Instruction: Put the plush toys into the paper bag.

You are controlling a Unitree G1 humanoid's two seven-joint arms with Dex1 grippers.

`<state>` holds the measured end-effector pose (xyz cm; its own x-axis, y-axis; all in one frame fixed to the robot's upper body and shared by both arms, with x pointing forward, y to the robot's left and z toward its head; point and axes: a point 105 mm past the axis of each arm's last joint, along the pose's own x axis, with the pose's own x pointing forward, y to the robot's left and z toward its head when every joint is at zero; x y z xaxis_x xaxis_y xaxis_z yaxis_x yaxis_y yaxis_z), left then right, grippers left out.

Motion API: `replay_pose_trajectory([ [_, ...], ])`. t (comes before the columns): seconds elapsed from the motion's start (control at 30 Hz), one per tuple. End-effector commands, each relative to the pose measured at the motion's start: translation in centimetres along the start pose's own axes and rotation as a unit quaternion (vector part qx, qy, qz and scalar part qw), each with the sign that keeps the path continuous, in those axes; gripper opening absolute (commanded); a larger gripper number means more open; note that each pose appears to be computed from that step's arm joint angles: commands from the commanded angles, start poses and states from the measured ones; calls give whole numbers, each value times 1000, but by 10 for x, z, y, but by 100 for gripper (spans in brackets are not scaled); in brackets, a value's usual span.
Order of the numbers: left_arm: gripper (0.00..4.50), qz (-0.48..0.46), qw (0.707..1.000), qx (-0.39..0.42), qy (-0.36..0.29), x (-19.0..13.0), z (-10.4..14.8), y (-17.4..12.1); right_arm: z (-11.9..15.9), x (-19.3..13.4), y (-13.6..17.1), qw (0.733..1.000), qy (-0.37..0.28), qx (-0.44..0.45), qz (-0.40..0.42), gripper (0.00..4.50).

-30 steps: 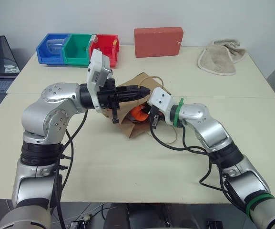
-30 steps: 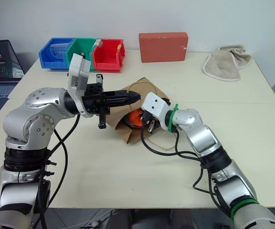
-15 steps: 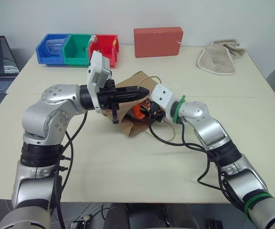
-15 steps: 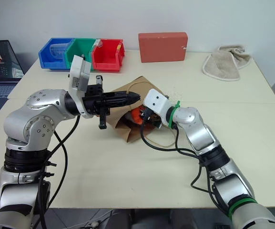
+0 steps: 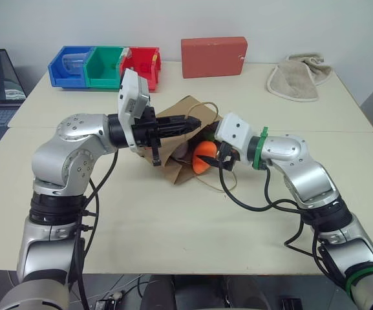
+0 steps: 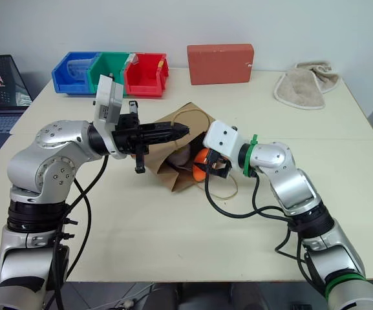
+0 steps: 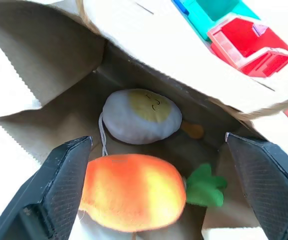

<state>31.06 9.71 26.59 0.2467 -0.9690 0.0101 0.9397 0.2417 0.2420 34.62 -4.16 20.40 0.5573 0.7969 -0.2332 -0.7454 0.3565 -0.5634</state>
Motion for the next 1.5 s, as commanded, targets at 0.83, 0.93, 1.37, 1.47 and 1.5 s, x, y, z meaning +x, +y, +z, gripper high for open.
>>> replay_pose_trajectory([
  [0.83,0,-12,1000,17,-7,3,8,-7,-24,35,32,999,47,18,0,126],
  [0.93,0,-15,1000,16,-6,3,7,-8,-28,37,28,998,56,4,-12,15],
  [1.37,0,-20,1000,12,1,1,3,-12,-10,35,-17,985,31,-133,-109,7],
  [1.47,0,-22,1000,10,2,1,2,-13,-4,36,-20,976,22,-184,-112,7],
  [1.5,0,-23,1000,10,2,1,2,-13,-5,37,-20,977,21,-183,-111,7],
])
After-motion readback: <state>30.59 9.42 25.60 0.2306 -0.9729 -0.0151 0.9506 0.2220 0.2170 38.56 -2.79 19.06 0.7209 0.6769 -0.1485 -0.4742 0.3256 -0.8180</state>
